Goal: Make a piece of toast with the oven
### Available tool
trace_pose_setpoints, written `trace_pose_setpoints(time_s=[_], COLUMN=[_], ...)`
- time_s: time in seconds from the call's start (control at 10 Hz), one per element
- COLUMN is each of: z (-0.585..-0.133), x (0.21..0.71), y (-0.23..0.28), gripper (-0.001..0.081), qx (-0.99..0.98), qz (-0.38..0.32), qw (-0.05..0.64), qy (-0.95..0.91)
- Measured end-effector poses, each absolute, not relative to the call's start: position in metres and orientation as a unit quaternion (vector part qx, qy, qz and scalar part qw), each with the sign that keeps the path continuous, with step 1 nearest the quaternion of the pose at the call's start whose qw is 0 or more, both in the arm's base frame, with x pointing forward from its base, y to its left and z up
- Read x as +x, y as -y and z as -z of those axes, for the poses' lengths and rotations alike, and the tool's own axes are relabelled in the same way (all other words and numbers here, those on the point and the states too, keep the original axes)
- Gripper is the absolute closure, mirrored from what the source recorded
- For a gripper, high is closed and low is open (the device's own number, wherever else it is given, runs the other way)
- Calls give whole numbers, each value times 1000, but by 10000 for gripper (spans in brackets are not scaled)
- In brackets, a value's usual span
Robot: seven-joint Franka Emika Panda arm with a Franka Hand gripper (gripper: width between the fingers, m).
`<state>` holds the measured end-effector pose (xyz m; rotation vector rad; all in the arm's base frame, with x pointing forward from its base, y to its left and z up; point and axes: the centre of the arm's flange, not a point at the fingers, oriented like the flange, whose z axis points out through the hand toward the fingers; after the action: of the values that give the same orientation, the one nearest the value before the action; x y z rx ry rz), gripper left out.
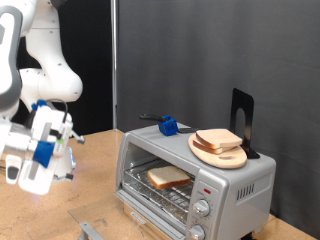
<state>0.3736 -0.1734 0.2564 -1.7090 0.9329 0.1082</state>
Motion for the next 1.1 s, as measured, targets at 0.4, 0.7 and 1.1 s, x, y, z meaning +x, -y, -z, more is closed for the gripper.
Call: trace_pose_setpoints(time_s=[0.4,0.7,1.1], z=[-220,-206,-185], x=[364,354,349], y=[175,190,201], gripper=[-2,-2,-2], qx=[-738,-748,-758], qz=[-51,-46,-36], qw=[555,539,527], qy=[-380,-384,-382])
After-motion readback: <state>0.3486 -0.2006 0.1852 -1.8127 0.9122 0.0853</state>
